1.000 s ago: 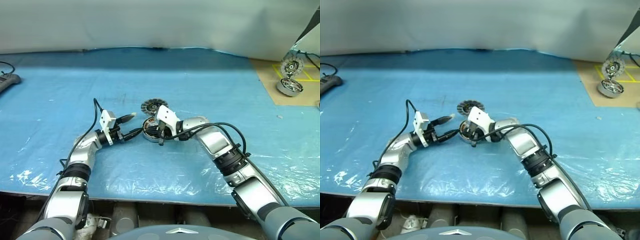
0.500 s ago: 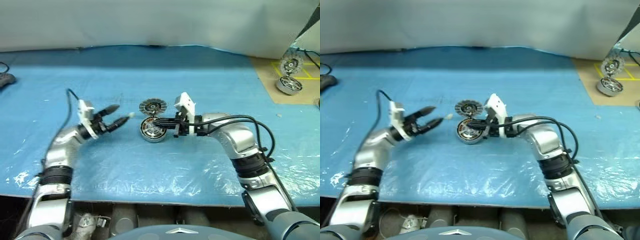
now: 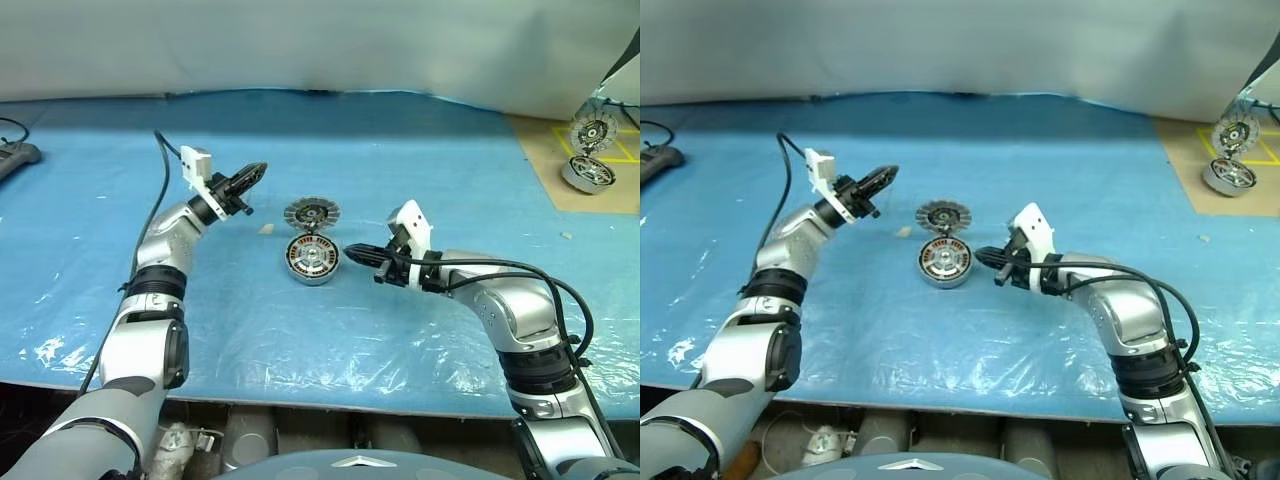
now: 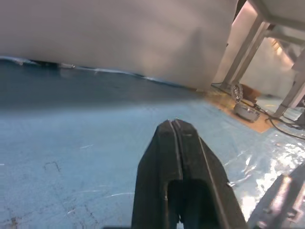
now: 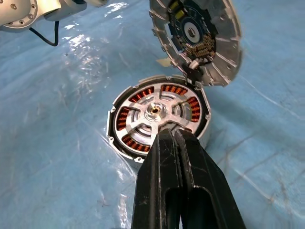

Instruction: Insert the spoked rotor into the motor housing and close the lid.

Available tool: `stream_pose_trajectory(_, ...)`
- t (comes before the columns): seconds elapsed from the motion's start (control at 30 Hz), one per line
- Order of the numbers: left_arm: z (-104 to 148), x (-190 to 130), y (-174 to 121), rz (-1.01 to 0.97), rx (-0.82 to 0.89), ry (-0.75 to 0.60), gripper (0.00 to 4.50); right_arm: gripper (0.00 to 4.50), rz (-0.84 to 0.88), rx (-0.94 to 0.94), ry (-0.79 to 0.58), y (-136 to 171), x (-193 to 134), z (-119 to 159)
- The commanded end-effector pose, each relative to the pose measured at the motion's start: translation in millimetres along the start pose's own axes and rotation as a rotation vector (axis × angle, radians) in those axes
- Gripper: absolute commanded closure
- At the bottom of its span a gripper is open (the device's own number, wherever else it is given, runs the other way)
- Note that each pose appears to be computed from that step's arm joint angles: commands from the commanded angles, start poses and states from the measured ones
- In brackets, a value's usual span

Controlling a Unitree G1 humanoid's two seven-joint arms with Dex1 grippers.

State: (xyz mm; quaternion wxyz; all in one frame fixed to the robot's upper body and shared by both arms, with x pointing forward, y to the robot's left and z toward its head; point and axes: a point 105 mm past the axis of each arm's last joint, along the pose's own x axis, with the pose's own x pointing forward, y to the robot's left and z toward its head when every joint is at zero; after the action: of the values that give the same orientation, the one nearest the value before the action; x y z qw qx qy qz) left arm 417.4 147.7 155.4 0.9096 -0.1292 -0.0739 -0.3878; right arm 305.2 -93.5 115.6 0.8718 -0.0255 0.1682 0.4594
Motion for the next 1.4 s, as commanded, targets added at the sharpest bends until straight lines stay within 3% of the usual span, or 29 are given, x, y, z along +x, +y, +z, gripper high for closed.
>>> stream_pose_trajectory(0.03,3,14,3,0.072,0.151,0.028,4.47,4.5,-0.026,-0.014,-0.048,3,-8,10)
stream_pose_trajectory(0.13,-4,23,1,0.096,0.204,0.062,4.47,4.5,-0.042,-0.007,-0.044,2,-10,7)
stream_pose_trajectory(0.23,-11,45,-18,0.033,0.137,0.049,4.47,4.5,-0.07,0.007,-0.043,-1,-11,4)
stream_pose_trajectory(0.43,-3,70,-64,-0.29,-0.071,0.01,4.47,4.5,-0.071,0.011,-0.04,1,-12,2)
stream_pose_trajectory(0.83,-39,33,-94,-0.701,-0.12,0.408,4.47,4.5,-0.134,0.033,-0.056,-4,-27,1)
stream_pose_trajectory(1.27,-88,7,-113,-0.871,0.01,0.592,4.47,4.5,-0.107,-0.02,-0.088,9,-53,10)
stream_pose_trajectory(1.4,-94,-2,-110,-0.869,0.01,0.623,4.47,4.5,-0.068,-0.068,-0.065,23,-46,-6)
